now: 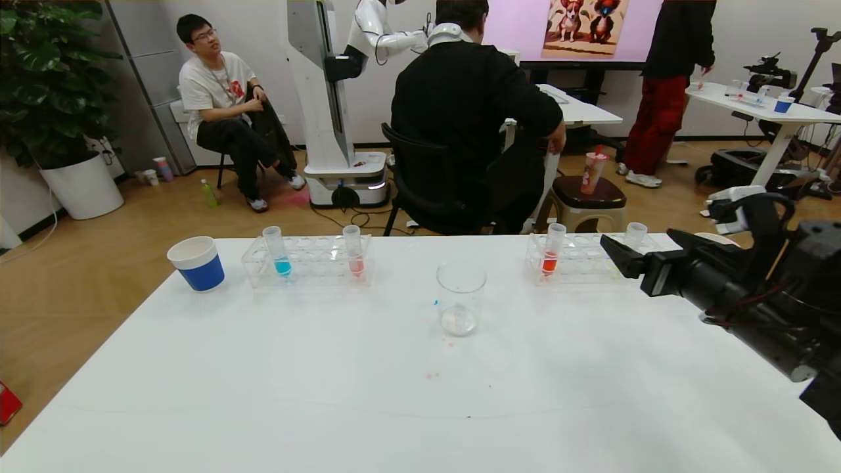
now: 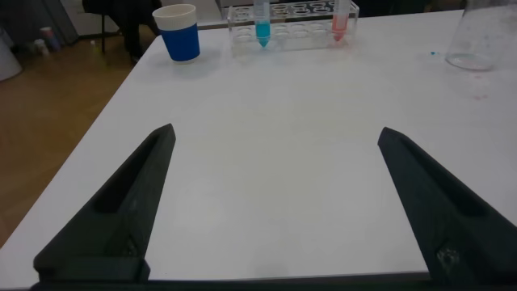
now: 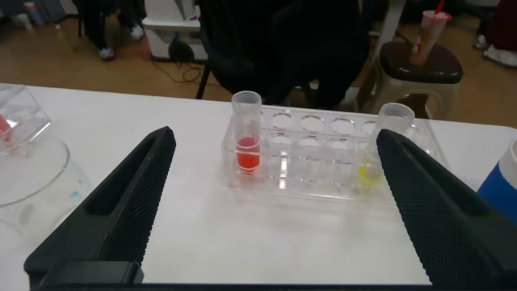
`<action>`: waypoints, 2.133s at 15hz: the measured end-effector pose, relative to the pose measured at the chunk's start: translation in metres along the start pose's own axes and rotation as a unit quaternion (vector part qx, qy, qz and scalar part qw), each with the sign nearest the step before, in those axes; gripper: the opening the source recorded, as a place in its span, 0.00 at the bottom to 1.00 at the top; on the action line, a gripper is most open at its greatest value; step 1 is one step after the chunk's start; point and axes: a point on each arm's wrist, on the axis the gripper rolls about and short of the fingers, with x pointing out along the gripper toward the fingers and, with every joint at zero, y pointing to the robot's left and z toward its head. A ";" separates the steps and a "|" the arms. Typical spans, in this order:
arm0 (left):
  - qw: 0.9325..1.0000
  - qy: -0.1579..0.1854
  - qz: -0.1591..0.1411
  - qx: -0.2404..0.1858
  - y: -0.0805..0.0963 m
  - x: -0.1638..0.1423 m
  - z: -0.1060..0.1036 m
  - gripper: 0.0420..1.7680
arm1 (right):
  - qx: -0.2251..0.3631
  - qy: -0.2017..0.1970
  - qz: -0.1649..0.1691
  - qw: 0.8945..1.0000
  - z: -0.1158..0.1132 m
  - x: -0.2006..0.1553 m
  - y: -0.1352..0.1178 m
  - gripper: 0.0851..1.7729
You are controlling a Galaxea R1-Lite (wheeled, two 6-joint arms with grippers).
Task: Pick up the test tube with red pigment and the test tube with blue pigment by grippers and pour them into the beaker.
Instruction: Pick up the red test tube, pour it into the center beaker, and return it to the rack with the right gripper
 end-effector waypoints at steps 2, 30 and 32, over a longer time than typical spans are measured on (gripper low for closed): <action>1.000 0.000 0.000 0.000 0.000 0.000 0.000 0.99 | 0.000 -0.004 -0.001 1.000 -0.014 0.023 0.006 0.98; 1.000 0.000 0.000 0.000 0.000 0.000 0.000 0.99 | 0.001 -0.053 0.005 0.999 -0.091 0.155 0.013 0.28; 1.000 0.000 0.000 0.000 0.000 0.000 0.000 0.99 | 0.001 -0.056 0.003 0.998 -0.090 0.155 0.013 0.24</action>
